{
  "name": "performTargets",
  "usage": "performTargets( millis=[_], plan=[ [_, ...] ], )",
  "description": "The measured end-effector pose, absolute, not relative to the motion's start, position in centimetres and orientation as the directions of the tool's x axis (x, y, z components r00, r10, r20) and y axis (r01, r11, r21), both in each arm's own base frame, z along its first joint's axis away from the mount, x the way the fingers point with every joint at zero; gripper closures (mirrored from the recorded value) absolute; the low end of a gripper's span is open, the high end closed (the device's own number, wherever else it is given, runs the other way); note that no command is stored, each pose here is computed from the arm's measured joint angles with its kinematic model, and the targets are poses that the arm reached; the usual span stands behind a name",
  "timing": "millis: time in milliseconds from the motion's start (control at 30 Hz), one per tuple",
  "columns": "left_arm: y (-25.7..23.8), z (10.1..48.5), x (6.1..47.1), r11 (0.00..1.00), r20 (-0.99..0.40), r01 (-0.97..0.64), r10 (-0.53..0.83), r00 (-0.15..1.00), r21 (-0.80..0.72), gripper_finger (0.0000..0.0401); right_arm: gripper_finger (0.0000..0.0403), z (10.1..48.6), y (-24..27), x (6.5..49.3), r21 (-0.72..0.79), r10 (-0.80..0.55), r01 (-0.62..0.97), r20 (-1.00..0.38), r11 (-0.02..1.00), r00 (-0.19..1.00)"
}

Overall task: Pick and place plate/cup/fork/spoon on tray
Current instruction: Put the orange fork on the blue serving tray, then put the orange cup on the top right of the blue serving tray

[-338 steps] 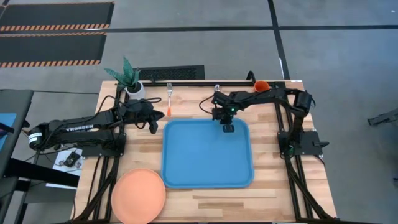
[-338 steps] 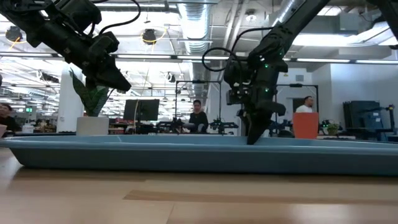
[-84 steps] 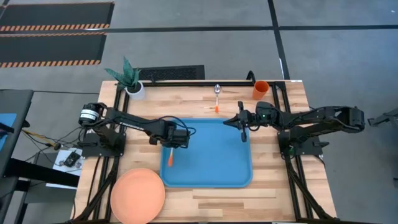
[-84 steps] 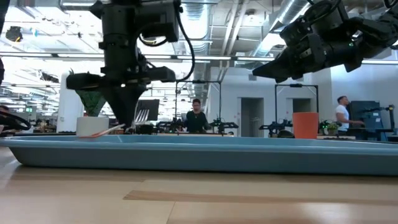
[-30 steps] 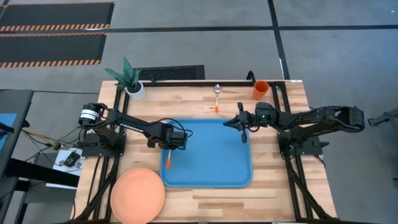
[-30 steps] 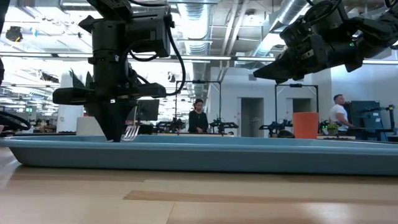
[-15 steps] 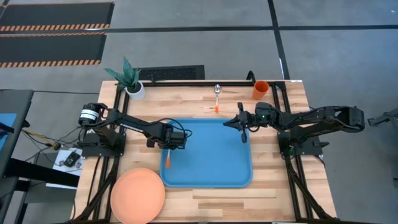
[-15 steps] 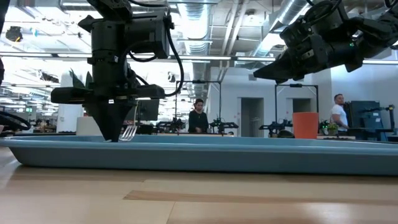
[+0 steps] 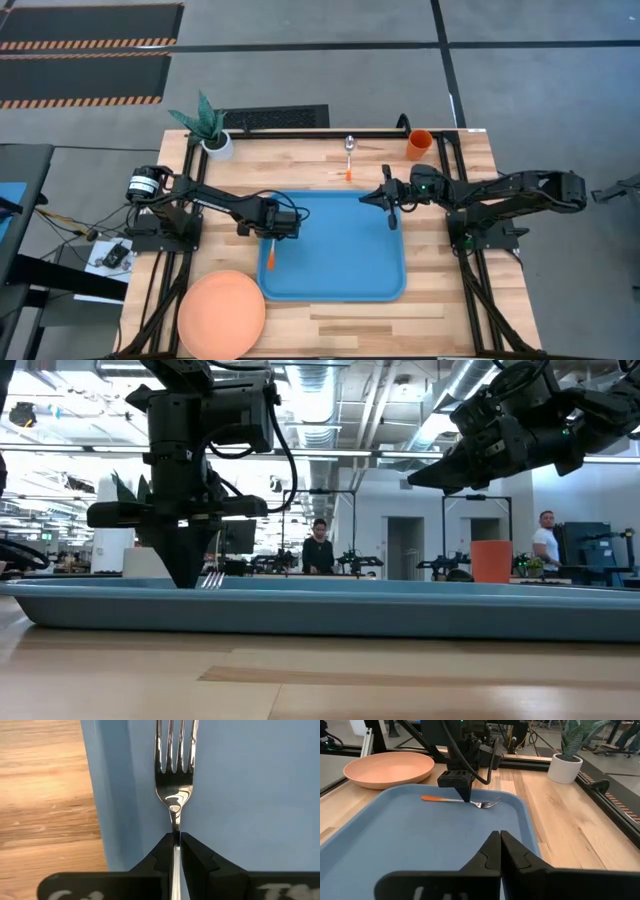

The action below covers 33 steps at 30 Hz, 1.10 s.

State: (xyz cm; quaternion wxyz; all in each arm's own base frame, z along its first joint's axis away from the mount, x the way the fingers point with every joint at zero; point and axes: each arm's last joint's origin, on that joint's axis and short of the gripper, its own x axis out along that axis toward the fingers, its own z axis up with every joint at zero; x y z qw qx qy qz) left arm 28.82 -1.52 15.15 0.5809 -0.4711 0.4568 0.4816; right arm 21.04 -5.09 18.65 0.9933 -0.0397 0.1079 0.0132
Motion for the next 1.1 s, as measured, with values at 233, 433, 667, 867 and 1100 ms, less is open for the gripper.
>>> performTargets(
  millis=[233, 433, 667, 867, 1100],
  plan=[
    [-1.5, 15.1, 28.5, 0.092, -0.988, -0.993, 0.130, 0.085, -0.073, 0.0379, 0.0392, 18.6, -5.1, 21.0, -0.077, 0.018, -0.035, -0.219, 0.996, 0.976],
    [-1.6, 15.9, 28.4, 0.153, -0.989, -0.988, 0.141, 0.038, -0.017, 0.0369, 0.0392, 18.6, -5.1, 21.0, -0.079, 0.018, -0.036, -0.220, 0.996, 0.975],
    [-1.5, 16.1, 28.5, 0.262, -0.985, -0.965, 0.167, 0.041, 0.004, 0.0381, 0.0392, 18.5, -5.1, 21.0, -0.066, 0.019, -0.035, -0.230, 0.997, 0.973],
    [-1.4, 16.6, 28.6, 0.369, -0.972, -0.930, 0.220, 0.079, 0.008, 0.0399, 0.0392, 18.0, -5.1, 20.9, -0.030, 0.022, -0.032, -0.278, 0.999, 0.960],
    [-1.2, 19.9, 28.1, 0.540, -0.903, -0.836, 0.303, 0.305, -0.102, 0.0401, 0.0392, 16.8, -4.5, 21.5, -0.005, 0.052, -0.057, -0.334, 0.998, 0.941]
  ],
)
